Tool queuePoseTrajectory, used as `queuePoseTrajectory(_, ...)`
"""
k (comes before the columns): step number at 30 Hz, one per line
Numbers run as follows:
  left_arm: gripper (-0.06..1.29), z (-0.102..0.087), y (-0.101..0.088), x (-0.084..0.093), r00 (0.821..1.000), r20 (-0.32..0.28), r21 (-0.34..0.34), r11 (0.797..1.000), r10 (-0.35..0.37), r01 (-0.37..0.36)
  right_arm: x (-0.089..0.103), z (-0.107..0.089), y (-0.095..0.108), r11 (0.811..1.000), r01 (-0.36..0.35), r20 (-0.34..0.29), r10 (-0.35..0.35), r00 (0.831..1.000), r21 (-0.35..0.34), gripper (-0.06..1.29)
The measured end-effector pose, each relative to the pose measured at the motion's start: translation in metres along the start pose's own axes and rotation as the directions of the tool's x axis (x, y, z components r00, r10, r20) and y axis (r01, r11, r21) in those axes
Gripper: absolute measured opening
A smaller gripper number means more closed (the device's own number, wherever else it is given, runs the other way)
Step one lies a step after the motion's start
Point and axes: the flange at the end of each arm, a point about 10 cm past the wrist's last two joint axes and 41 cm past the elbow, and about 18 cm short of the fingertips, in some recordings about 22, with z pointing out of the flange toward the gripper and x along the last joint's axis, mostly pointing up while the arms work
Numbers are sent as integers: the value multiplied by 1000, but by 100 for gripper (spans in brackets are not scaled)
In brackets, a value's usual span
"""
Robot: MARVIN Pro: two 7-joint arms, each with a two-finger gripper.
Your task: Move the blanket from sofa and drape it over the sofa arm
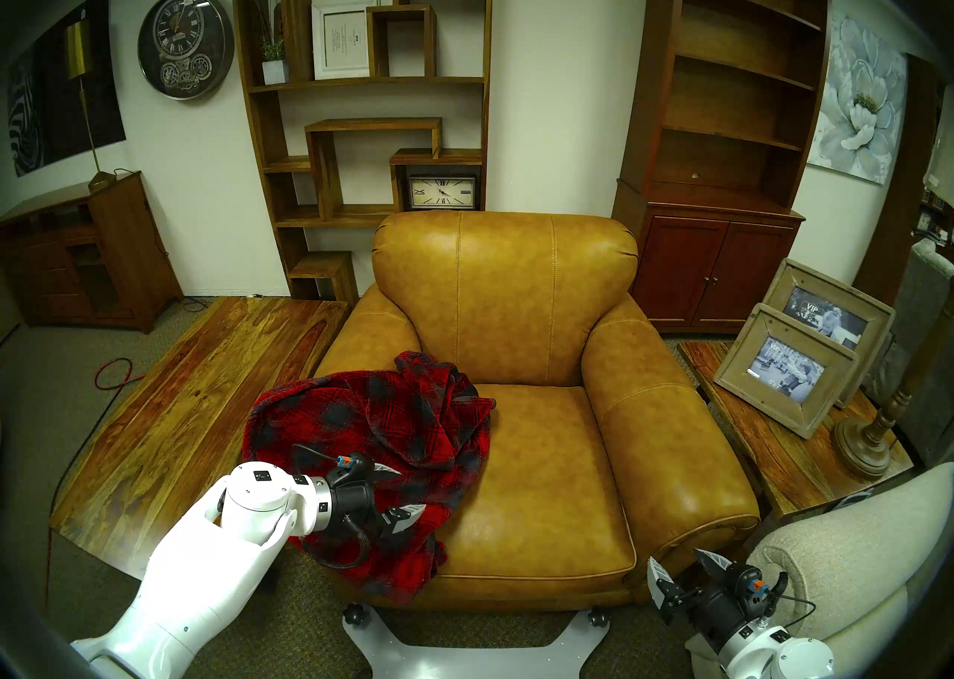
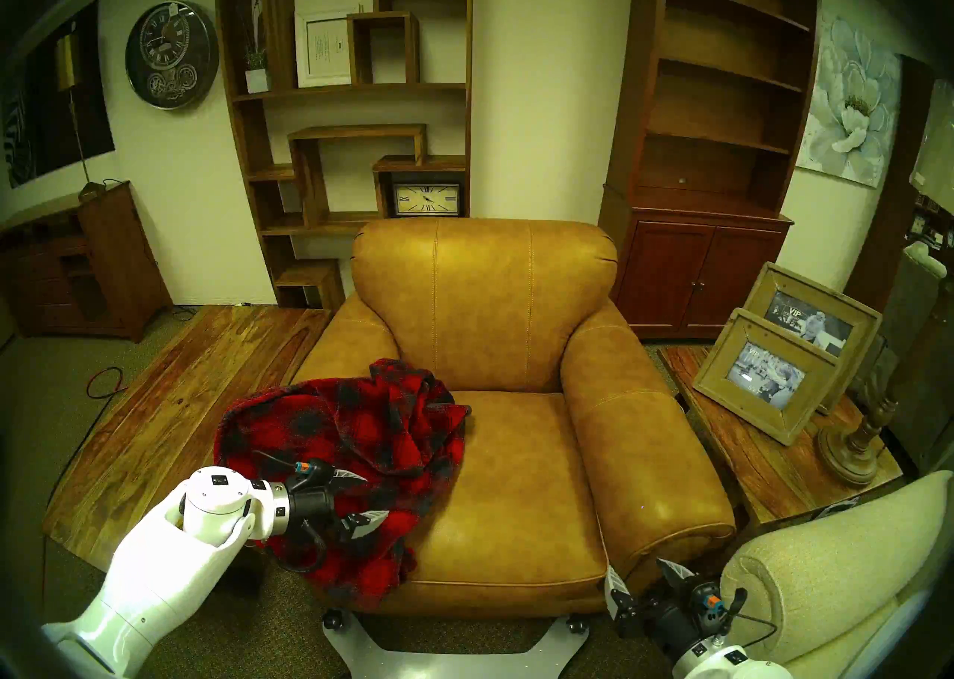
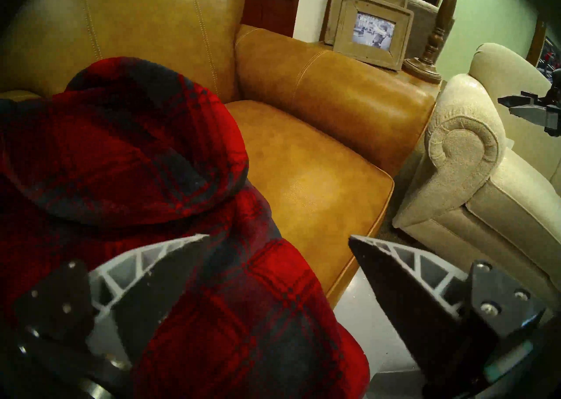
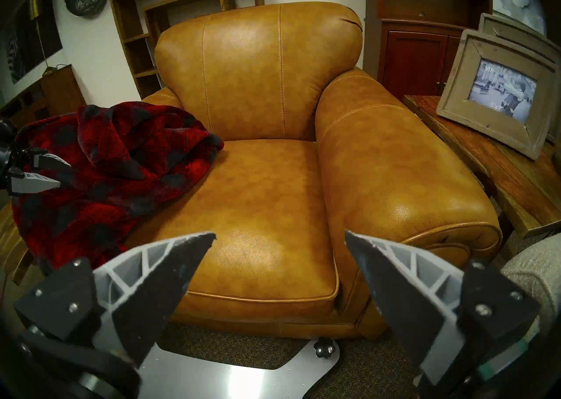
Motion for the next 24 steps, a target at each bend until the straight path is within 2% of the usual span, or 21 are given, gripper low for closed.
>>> queuePoseTrajectory(7,127,-4,9,1,999,-45,56,998,15,-12,-1,0,0,1000,-1,1,1,1000,0,121)
queuePoseTrajectory(15,127,-5,29,-2,995,-95,100,995,24,-15,-2,1,0,1000,-2,2,2,1000,-1,121)
queuePoseTrajectory(24,127,-14,39,-11,990,-139,203,979,14,15,-2,1,1,1000,-2,1,2,1000,-2,121)
